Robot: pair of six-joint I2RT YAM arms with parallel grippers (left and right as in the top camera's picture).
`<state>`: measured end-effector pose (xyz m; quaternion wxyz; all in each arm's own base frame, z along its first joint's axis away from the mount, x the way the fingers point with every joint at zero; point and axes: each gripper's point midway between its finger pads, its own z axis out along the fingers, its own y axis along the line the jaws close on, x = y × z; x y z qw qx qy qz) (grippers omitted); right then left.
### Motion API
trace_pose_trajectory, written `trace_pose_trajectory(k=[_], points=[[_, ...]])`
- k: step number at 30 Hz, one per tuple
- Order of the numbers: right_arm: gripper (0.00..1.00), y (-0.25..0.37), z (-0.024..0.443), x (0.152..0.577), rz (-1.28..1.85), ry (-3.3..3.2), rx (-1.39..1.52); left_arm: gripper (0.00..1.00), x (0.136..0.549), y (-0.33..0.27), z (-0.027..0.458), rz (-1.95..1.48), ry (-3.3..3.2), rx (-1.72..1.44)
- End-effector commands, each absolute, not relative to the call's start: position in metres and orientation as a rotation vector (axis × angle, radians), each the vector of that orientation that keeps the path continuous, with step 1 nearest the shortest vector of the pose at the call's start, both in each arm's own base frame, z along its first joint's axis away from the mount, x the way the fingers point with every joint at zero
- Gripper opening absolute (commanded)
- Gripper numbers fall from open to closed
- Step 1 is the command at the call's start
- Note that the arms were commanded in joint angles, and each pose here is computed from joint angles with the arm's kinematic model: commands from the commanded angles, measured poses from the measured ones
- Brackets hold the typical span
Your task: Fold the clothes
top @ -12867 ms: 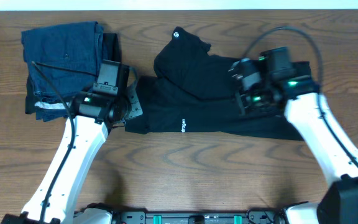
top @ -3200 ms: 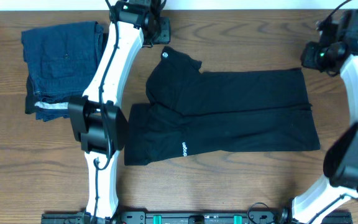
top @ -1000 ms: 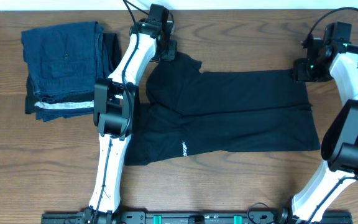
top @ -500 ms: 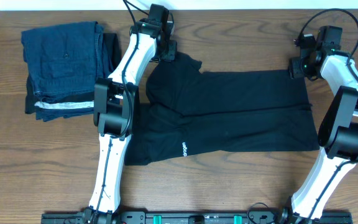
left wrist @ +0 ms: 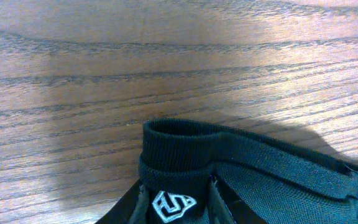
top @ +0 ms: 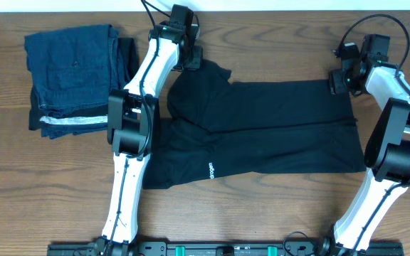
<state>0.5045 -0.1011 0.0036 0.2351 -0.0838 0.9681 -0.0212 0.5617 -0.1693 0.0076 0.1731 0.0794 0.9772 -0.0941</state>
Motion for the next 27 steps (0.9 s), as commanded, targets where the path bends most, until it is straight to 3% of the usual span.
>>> trace_pose_trajectory(k=[1, 3, 8, 16, 17, 19, 23, 27], points=[[0.62, -0.108, -0.009, 0.493, -0.049, 2.678, -0.225, 0.3, 0.558, -0.168, -0.007, -0.269, 2.805, 0.225], [0.61, -0.103, -0.01, 0.493, -0.002, 2.671, -0.232, 0.3, 0.558, -0.168, -0.007, -0.269, 2.806, 0.225], [0.44, -0.093, -0.008, 0.494, 0.079, 2.655, -0.225, 0.3, 0.558, -0.168, -0.007, -0.269, 2.806, 0.225], [0.48, -0.096, -0.011, 0.49, 0.084, 2.673, -0.212, 0.3, 0.558, -0.168, -0.007, -0.269, 2.805, 0.225], [0.45, -0.097, -0.012, 0.489, 0.085, 2.676, -0.209, 0.3, 0.558, -0.168, -0.007, -0.269, 2.805, 0.225], [0.24, -0.098, -0.012, 0.488, 0.085, 2.678, -0.203, 0.3, 0.558, -0.168, -0.007, -0.269, 2.805, 0.225], [0.01, -0.1, -0.009, 0.495, 0.088, 2.654, -0.137, 0.26, 0.559, -0.168, -0.006, -0.269, 2.802, 0.224], [0.01, -0.101, -0.007, 0.498, 0.082, 2.639, -0.138, 0.06, 0.56, -0.168, 0.0, -0.271, 2.792, 0.224]])
